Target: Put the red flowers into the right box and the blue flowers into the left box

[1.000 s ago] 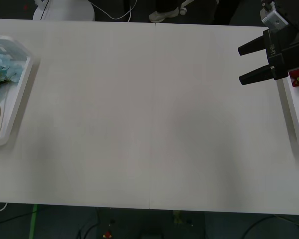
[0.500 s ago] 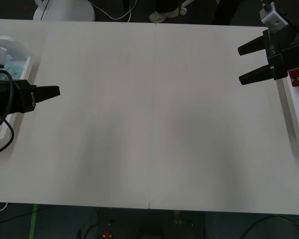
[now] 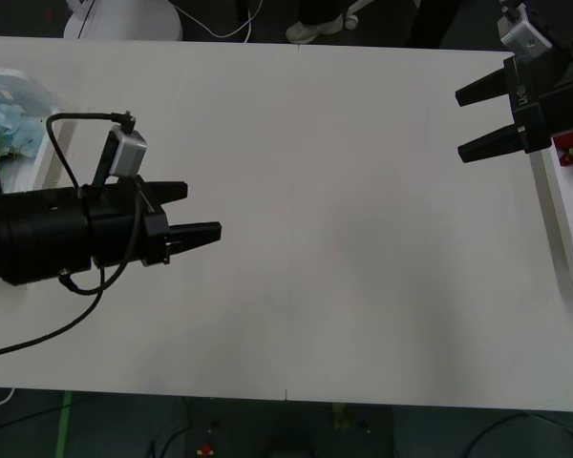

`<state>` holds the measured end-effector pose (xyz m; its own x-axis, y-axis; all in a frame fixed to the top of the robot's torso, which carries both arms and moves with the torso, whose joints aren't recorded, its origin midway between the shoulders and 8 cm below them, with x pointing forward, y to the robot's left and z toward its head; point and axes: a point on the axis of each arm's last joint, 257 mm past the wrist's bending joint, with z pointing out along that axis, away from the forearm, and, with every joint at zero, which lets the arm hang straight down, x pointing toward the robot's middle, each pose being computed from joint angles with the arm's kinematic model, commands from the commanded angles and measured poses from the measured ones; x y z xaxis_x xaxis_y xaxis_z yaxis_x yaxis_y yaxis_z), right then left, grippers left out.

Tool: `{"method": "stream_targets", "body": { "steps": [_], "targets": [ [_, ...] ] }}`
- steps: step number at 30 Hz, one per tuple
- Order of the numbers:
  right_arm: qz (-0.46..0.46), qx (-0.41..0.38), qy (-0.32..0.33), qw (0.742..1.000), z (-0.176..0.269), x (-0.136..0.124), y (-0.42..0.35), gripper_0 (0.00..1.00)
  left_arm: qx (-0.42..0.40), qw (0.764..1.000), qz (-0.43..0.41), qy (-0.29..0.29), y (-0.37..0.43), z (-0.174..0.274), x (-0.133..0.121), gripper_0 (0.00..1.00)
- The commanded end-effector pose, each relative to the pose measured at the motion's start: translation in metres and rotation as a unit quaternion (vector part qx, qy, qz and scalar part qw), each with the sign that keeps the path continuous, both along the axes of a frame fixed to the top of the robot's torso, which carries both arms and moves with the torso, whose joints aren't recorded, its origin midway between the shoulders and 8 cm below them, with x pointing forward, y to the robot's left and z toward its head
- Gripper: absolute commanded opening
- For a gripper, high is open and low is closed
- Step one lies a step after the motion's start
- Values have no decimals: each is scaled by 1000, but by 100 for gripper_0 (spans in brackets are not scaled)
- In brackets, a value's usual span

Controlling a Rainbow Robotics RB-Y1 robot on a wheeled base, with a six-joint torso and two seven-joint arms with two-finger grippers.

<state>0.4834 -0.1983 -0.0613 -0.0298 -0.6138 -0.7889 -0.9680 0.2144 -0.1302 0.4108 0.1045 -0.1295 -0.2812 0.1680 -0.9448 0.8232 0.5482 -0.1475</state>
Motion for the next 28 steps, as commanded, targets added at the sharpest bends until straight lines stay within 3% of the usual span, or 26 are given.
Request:
{"method": "stream_targets", "body": {
  "steps": [1,28],
  "targets": [
    [10,-5,-31,999,13,1,-2,100,7,997,-15,-70,-18,34,9,100],
    [10,-5,-31,999,13,1,-2,100,23,997,-13,-77,-7,44,16,100]
  ]
}}
